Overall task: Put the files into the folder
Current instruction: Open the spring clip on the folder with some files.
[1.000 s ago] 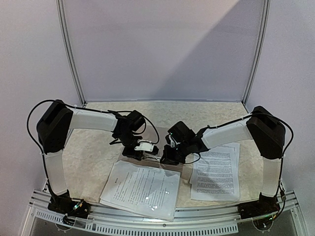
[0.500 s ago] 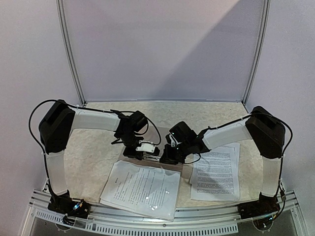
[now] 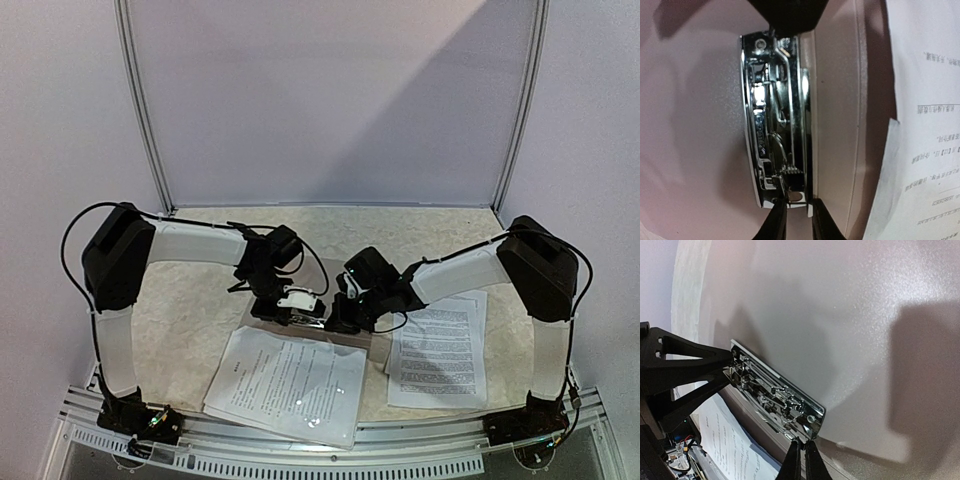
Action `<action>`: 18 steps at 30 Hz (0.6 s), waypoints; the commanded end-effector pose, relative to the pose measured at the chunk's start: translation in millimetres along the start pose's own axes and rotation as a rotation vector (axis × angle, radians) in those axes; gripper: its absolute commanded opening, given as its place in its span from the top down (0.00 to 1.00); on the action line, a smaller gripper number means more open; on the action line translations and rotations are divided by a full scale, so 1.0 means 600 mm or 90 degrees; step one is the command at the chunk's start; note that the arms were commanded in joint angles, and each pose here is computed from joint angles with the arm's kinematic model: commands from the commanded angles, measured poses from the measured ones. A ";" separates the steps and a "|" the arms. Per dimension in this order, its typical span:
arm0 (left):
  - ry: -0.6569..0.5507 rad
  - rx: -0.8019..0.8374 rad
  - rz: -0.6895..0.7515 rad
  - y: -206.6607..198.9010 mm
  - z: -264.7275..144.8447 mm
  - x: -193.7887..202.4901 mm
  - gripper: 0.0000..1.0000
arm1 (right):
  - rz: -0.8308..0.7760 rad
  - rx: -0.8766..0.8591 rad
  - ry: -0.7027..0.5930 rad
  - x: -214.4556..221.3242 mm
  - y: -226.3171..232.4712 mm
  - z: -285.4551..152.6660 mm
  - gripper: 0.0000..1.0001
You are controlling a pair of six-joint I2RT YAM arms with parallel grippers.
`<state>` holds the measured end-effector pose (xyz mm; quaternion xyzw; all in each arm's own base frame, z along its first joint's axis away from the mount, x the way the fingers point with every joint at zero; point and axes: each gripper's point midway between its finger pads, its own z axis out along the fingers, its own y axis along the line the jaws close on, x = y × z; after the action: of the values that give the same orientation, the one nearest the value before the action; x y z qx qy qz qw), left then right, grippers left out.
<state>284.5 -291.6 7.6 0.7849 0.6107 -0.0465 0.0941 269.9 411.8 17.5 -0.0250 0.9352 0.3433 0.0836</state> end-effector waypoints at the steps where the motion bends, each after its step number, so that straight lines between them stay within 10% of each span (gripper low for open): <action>1: 0.046 0.065 -0.003 -0.041 0.041 0.019 0.80 | 0.045 0.156 0.043 0.046 -0.137 0.027 0.96; 18: 0.076 0.059 -0.060 -0.038 0.049 0.030 0.78 | 0.054 0.230 0.078 0.076 -0.206 0.045 0.97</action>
<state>288.4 -289.9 6.8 0.7592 0.6456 -0.0372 0.0740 272.7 411.1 8.9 -0.0291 0.9377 0.3361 0.0832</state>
